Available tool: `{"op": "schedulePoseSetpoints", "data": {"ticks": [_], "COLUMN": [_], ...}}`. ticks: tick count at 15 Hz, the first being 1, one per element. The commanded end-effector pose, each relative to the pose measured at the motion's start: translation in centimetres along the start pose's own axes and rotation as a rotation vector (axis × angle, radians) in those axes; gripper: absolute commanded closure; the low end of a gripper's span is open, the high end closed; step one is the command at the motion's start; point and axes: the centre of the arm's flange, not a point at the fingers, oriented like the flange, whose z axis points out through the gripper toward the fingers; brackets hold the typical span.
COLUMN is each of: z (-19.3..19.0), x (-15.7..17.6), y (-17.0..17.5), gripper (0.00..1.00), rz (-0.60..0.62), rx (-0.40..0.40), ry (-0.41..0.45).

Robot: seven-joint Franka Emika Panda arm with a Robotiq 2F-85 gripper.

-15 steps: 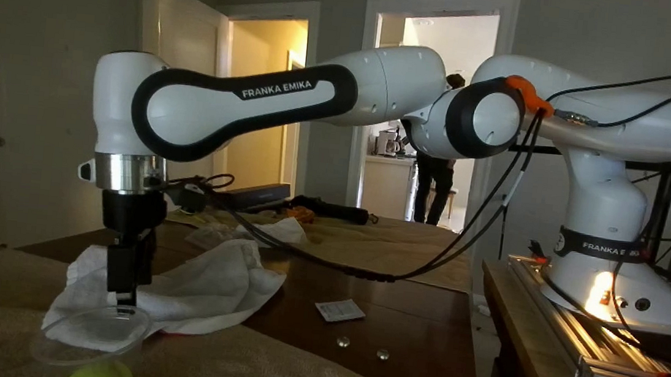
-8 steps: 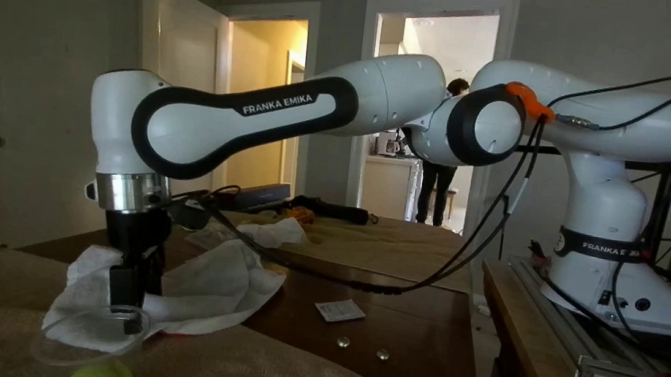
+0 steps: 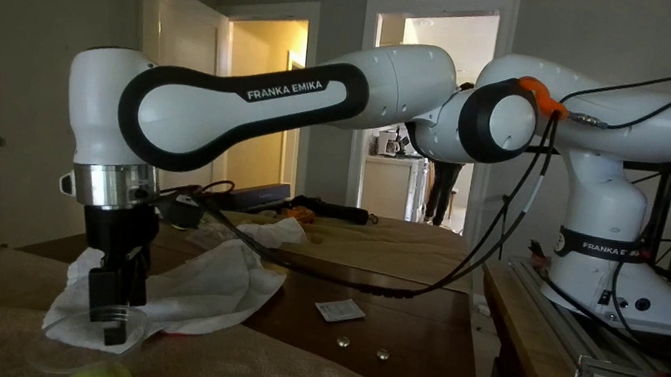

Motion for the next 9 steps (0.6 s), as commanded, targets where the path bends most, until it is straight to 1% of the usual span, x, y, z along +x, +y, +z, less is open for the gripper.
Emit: {"op": "schedulePoseSetpoints", "data": {"ticks": [1,3,4,5,8,9], "z": [0.5,1.1,1.3,1.6,2.2,2.3], "x": [1.8,1.9,1.8,1.8,1.7,1.7], "y": [-1.8,-2.2,-2.2,-2.2,-1.9,-1.9], "gripper": [0.0,0.0,0.25,0.26,0.5,0.56], "rz": [-0.048,-0.065,-0.072,-0.076,-0.084,-0.085], "rx": [0.004,0.008,0.009,0.009,0.008,0.008], "ry": [-0.022,-0.028,-0.029,-0.031,-0.038,-0.039]}}
